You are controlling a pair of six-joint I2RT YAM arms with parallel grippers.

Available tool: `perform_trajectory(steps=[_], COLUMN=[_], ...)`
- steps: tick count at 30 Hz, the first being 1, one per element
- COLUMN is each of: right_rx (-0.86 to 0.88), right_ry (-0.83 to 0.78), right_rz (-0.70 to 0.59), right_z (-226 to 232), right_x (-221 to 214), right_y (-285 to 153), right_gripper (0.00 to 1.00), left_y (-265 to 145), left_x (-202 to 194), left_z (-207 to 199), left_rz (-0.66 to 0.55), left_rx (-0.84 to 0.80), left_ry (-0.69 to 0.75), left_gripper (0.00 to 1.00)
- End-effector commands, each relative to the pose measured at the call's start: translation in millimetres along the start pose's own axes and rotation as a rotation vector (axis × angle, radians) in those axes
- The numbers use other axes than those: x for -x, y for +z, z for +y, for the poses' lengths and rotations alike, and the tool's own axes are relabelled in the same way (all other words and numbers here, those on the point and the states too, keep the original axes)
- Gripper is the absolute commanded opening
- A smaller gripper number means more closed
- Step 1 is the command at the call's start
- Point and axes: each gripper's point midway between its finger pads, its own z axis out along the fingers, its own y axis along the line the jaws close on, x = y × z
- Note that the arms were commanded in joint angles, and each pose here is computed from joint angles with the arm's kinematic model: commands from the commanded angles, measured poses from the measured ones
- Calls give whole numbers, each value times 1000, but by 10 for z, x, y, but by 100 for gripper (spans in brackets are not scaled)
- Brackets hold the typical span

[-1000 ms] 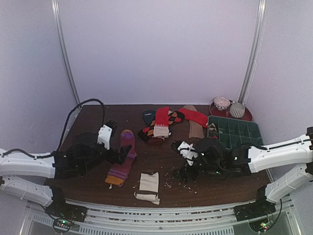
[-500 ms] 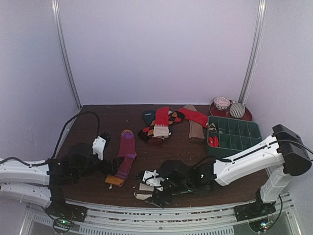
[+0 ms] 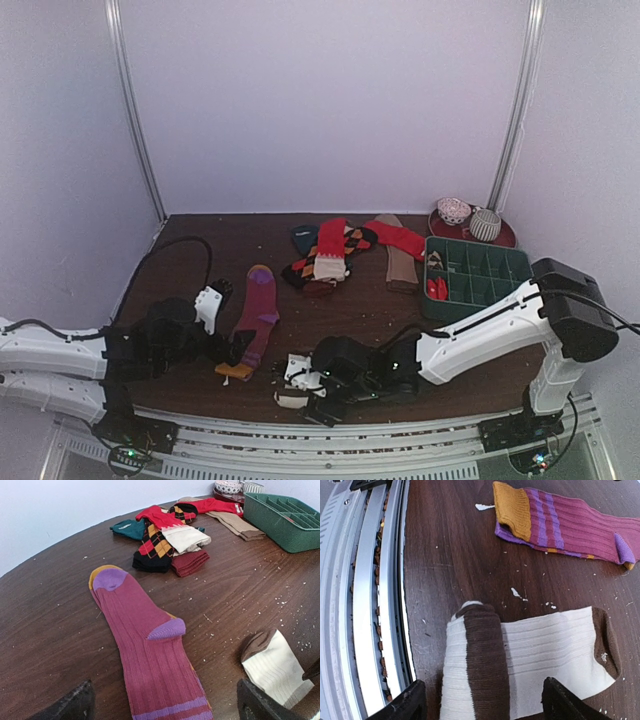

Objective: Roll the socks
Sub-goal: Roll a pair of socks at the center of the board.

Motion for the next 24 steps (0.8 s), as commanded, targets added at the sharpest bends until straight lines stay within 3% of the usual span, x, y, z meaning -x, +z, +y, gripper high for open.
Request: perform_trajectory(steps=[1, 3, 9, 15, 19, 24], right_rx=[-4, 1, 64, 199, 311, 368], right_ry=[10, 17, 103, 276, 432, 552], right_rz=[21, 30, 80, 100, 140, 215], right_z=[13, 24, 74, 106, 85, 32], right_x=[-44, -78, -241, -472, -684, -894], right_y=[63, 85, 127, 109, 136, 220], right_gripper=[76, 71, 43, 35, 34, 34], left_y=[24, 26, 38, -2, -262, -317], left_x=[62, 53, 37, 98, 171, 30], left_z=[-44, -44, -51, -368, -856, -1037], left_rz=[-26, -24, -17, -67, -208, -239], left_rx=[-25, -26, -27, -213, -535, -658], left_ry=[-16, -16, -11, 41, 104, 144], left_gripper=[97, 97, 94, 67, 73, 81])
